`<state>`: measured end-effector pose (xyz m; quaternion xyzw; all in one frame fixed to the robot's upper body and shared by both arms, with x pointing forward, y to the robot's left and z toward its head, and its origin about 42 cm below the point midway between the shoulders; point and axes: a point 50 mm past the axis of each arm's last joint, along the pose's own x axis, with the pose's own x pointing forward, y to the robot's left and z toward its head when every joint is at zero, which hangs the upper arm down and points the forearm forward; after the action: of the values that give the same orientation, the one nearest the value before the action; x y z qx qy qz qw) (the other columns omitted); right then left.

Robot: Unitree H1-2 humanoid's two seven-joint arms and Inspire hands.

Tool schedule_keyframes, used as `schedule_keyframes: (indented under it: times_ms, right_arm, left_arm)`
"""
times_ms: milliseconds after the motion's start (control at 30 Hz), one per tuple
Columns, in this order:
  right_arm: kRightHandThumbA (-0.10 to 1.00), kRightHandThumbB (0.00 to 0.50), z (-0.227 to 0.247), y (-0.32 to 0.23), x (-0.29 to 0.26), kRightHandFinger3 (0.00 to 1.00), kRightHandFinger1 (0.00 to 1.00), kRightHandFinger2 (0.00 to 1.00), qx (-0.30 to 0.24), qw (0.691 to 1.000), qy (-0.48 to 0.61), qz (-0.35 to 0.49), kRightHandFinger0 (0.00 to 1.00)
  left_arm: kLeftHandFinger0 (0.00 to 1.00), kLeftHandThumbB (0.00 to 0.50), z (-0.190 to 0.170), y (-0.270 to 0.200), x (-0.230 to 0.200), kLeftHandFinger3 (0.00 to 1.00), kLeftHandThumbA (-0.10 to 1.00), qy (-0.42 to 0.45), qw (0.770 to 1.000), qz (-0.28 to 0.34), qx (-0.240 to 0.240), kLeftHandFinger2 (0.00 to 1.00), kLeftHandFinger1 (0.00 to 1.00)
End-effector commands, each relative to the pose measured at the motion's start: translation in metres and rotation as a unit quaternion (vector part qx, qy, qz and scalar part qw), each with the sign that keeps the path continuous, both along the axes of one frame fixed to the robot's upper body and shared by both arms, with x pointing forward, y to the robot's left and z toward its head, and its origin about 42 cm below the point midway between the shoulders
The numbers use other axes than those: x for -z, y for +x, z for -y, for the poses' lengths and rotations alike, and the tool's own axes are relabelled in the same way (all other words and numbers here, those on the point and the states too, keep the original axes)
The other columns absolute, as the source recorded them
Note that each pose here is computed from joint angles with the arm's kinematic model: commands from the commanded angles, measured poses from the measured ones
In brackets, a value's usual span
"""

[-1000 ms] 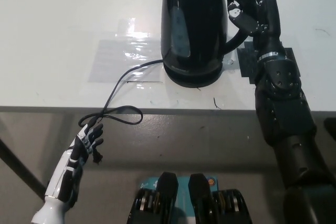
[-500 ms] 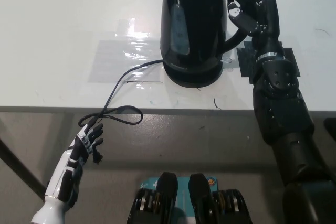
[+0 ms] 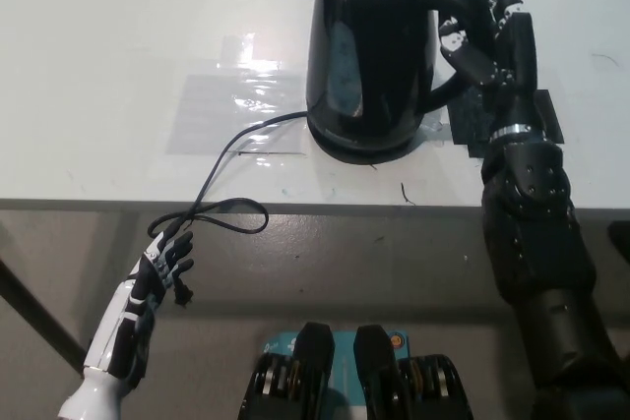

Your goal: A kettle and its base are kept separately on the desk infront of the robot and the robot uses its right hand to lift the kettle by its handle and places it on its base to align it correctly.

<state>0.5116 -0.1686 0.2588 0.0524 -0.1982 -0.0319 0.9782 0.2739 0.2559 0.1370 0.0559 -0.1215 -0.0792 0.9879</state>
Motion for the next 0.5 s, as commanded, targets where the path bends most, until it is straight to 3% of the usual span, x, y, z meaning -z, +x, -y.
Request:
schedule_keyframes:
  times_ms: [0, 233, 467]
  right_arm:
    - [-0.1, 0.084, -0.0051, -0.004, -0.0545, 0.71, 0.35, 0.72, -0.018, 0.995, 0.027, 0.092, 0.01]
    - [-0.1, 0.091, -0.0022, -0.0066, -0.0517, 0.7, 0.39, 0.74, -0.014, 0.996, 0.031, 0.085, 0.05]
    - [-0.1, 0.097, -0.0053, 0.0021, -0.0454, 0.67, 0.38, 0.73, -0.016, 0.997, 0.038, 0.071, 0.0]
  left_arm:
    - [1.0, 0.119, -0.0029, 0.003, -0.0102, 1.0, 1.0, 0.004, 0.999, 0.035, 0.008, 1.0, 1.0]
    - [1.0, 0.148, -0.0031, 0.0027, -0.0095, 1.0, 1.0, 0.002, 1.0, 0.031, 0.007, 1.0, 1.0]
    - [1.0, 0.137, -0.0027, 0.0027, -0.0102, 1.0, 1.0, 0.001, 0.999, 0.033, 0.008, 1.0, 1.0]
